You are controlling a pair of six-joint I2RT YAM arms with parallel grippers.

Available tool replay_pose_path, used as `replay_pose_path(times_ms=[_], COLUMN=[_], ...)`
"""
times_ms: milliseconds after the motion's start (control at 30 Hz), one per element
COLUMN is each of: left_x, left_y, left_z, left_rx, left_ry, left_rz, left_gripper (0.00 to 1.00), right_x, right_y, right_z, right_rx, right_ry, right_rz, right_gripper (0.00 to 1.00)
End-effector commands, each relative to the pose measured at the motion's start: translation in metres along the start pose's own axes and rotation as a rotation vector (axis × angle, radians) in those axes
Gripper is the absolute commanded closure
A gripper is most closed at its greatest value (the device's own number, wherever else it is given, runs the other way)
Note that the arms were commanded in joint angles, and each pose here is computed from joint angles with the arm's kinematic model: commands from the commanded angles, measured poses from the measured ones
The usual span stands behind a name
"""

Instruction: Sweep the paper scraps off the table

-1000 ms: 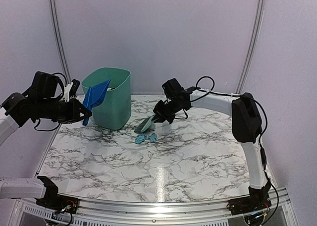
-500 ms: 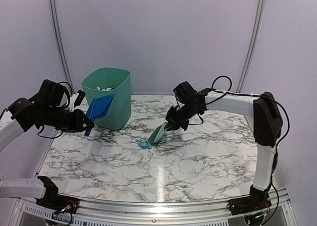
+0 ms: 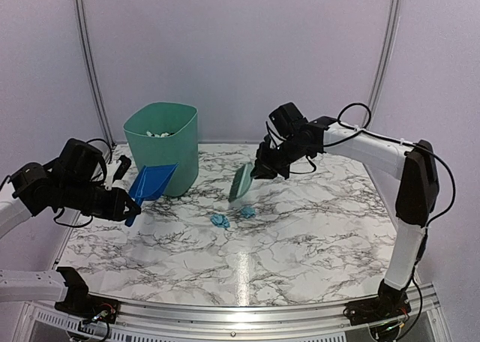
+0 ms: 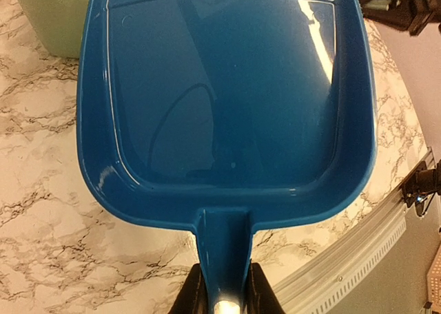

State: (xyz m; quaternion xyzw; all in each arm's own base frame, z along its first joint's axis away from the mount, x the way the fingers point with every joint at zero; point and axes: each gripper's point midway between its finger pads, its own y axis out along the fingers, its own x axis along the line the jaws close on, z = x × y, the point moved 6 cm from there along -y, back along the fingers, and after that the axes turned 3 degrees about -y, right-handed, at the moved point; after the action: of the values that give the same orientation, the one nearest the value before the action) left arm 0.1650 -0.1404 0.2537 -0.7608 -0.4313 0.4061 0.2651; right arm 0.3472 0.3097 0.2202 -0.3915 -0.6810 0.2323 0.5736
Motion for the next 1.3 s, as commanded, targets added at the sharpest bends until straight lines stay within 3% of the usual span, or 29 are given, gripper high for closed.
replay_pose_path(times_ms=[0, 267, 433, 767, 967, 1267], left_x=[0.012, 0.025, 0.028, 0.032, 0.014, -0.008], left_y=[-0.005, 0.0, 0.007, 0.044, 0.064, 0.11], left_z=[0.018, 0.042, 0.049, 0.064, 0.051, 0.048], left_rx=[0.025, 0.088, 0.136, 0.317, 0.348, 0.508], left_ry=[0.012, 0.03, 0.058, 0.091, 0.135, 0.271], left_rz=[-0.078, -0.173, -0.204, -0.292, -0.286, -0.299], left_gripper=[1.0, 1.0, 1.0, 1.0, 1.0, 1.0], right_x=[0.039, 0.039, 0.03, 0.019, -0.003, -0.013], right_y=[-0.043, -0.109, -0.125, -0.083, -0.053, -0.019], right_z=[-0.032, -0.048, -0.046, -0.012, 0.016, 0.036], right_rx=[-0.169, -0.379, -0.39, -0.157, 0.013, 0.147], right_ry=[-0.203, -0.476, -0.556, -0.709, -0.769, -0.78], right_rz=[-0.065, 0.161, 0.284, 0.458, 0.559, 0.485], right_gripper=[1.0, 1.0, 1.0, 1.0, 1.0, 1.0])
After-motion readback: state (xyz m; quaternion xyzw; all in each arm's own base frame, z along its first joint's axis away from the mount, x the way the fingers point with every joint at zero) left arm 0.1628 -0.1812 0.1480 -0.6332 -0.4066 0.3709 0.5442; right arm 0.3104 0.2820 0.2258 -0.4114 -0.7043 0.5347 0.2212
